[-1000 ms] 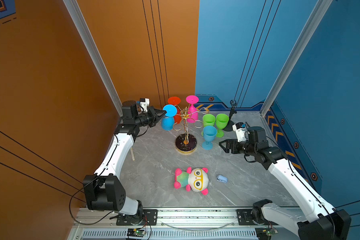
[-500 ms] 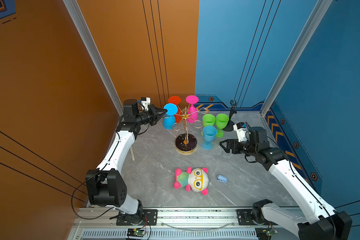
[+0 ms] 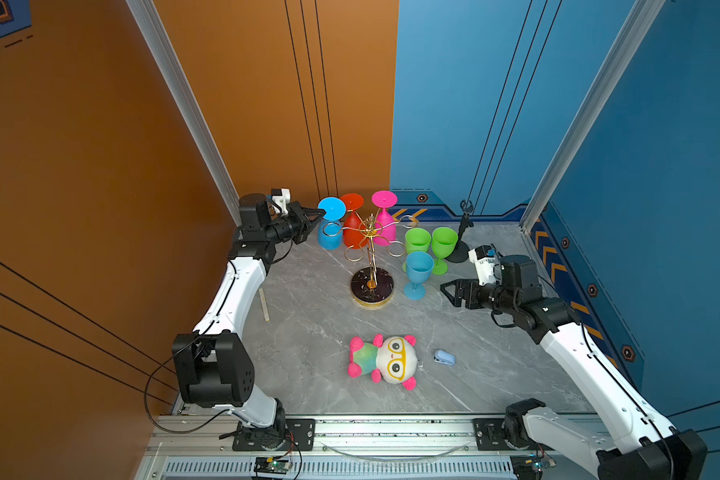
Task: Take the wine glass off the wine glass rack
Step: 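Pull the light blue glass off the rack toward the robot with the left gripper, then swing the held glass over the panda toy toward the right gripper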
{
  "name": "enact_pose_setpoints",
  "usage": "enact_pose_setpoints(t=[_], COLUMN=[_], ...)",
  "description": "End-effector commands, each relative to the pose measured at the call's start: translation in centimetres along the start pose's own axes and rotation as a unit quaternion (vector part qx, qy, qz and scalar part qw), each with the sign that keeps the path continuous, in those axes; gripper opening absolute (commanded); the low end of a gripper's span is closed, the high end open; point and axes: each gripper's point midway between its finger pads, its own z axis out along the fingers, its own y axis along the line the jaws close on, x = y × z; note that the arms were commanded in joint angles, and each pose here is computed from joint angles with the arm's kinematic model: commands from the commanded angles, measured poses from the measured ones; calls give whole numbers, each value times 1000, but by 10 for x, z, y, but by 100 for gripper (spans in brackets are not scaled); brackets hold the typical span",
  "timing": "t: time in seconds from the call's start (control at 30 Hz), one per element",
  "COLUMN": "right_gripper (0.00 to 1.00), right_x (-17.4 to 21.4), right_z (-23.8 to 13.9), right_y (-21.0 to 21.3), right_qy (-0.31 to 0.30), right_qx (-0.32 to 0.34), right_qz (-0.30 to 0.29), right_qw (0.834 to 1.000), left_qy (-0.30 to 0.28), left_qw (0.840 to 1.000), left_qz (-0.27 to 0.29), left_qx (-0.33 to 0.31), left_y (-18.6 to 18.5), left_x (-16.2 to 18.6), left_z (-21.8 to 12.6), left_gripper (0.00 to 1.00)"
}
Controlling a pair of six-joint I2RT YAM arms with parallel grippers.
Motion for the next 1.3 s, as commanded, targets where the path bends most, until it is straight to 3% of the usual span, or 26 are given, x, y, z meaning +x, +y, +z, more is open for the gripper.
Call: enact_pose_setpoints(t=[0.0,0.3,0.4,0.5,0.7,0.87,1.27], right_gripper=[90,90,90,90,90,90,89], right_x=[1,3,3,3,-1,-4,-5], right_z=[-2,0,0,1,5,5,14], right_y=[1,0,-1,-3,-2,-2,-10], right_qy=[-3,1,1,2,4,5,22], right_qx=[-7,-7,-4,-1,-1,-1,16], right_qz=[8,10,11,13,23,29,58], right_qw=[1000,1000,1000,1000,1000,1000,998], left_qy=[-42,-112,-94,-88,-60,-9,126], left_qw=[999,992,988,970,953,953,959], left_qz=[24,36,62,116,176,205,244], left_qx=[8,-43,-109,-192,-239,-225,-62], left_y=[-13,6,23,38,47,47,13], left_x=[-12,-26,-7,11,57,100,194], left_z=[-20,-66,-79,-104,-140,-154,-153], left_gripper=[0,0,0,0,0,0,0])
